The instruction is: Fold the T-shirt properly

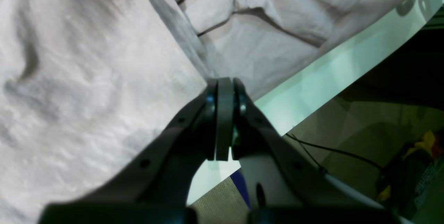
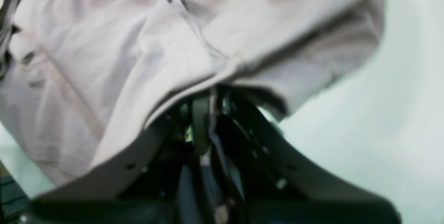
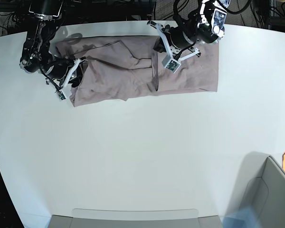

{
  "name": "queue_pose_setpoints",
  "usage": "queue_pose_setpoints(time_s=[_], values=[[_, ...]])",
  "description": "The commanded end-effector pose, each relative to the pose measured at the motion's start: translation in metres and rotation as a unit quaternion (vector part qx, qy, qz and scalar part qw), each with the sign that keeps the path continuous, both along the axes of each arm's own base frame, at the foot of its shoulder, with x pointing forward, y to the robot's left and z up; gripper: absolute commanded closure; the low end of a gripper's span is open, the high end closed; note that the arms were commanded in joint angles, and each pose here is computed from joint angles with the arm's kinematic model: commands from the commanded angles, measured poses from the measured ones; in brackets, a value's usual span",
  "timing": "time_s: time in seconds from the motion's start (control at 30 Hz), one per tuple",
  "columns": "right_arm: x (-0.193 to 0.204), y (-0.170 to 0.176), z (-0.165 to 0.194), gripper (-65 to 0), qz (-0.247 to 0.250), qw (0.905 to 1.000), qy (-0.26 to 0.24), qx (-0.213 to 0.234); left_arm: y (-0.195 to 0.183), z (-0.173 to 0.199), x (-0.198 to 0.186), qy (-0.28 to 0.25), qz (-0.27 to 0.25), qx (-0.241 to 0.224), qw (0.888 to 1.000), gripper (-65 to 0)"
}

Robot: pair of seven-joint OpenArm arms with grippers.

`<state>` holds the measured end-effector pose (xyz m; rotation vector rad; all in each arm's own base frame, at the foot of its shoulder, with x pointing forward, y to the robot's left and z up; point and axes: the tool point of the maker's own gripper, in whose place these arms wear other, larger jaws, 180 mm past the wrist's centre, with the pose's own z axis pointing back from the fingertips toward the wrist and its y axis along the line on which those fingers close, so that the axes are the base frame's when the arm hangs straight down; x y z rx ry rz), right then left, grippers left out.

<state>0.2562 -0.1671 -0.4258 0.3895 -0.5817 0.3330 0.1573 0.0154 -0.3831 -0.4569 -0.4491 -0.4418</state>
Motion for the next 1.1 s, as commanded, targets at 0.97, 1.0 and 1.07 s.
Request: queue_pose_setpoints(time_s=[0.97,1.0,1.07], values=[[0.018,0.062,0.099,0.0,0.112,0.958,-0.161,-0.21,0.006,0.0,-0.01,0.004,0.0,0.002,1.0,0.0],[0.017,0.07,0.098,0.0,0.122,0.9568,-0.163,-0.208,0.009,-0.003,-0.014,0.009,-0.002,0.007,1.0,0.0],[0.018,0.09,0.1,0.0,0.146,0.9526,-0.171,-0.205,0.014,-0.006,-0.02,0.015,-0.006,0.014,1.0,0.0]])
